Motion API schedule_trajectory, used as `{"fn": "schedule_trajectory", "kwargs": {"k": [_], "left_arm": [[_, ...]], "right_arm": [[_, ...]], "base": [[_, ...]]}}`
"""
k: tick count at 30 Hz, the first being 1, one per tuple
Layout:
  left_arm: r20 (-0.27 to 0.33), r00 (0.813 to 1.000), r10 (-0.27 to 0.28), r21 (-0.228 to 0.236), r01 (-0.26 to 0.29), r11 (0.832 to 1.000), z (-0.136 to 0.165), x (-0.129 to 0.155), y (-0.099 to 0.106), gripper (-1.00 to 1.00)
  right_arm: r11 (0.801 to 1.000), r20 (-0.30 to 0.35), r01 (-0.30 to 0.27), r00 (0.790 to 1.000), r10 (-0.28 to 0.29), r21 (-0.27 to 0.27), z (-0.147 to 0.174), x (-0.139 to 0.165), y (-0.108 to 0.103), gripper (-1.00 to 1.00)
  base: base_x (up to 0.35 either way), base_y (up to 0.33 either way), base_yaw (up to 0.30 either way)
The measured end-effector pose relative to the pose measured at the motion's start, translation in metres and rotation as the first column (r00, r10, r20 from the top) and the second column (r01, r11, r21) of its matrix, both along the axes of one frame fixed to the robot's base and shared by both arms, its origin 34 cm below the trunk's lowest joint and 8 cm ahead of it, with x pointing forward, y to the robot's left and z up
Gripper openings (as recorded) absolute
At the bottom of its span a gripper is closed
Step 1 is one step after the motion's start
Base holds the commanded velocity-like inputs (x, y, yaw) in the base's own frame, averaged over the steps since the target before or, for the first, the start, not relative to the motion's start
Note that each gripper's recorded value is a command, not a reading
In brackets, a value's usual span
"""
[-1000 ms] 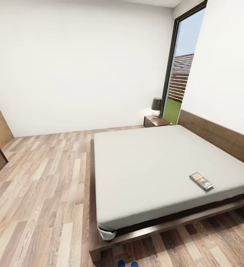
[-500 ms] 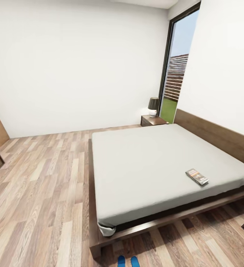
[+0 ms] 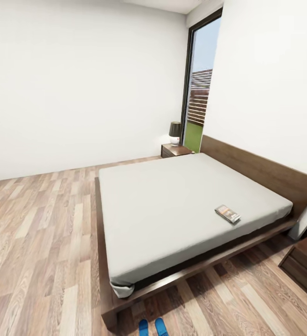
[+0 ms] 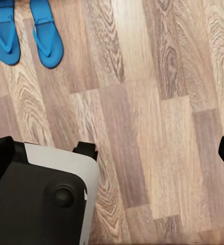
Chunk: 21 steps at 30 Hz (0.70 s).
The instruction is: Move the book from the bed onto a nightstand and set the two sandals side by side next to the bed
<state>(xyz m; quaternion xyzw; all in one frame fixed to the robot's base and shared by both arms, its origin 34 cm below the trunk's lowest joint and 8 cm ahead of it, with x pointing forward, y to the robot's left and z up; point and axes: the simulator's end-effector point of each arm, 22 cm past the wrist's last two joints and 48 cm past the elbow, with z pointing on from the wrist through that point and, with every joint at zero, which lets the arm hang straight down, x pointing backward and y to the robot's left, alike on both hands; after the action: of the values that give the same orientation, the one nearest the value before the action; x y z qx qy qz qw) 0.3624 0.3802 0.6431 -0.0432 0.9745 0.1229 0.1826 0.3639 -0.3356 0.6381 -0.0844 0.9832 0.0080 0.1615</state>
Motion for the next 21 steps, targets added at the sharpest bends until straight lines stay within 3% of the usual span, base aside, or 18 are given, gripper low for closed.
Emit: {"fn": "schedule_trajectory", "kwargs": {"k": [21], "left_arm": [[0.001,1.000,-0.001,0.001,0.001,1.000,0.0003,0.0007,0.0002,1.00]], "right_arm": [[1.000,0.000,0.000,1.000,0.000,-0.001,0.0001,0.0000,-0.0005,1.00]], "base": [[-0.035,0.000,-0.294]]}}
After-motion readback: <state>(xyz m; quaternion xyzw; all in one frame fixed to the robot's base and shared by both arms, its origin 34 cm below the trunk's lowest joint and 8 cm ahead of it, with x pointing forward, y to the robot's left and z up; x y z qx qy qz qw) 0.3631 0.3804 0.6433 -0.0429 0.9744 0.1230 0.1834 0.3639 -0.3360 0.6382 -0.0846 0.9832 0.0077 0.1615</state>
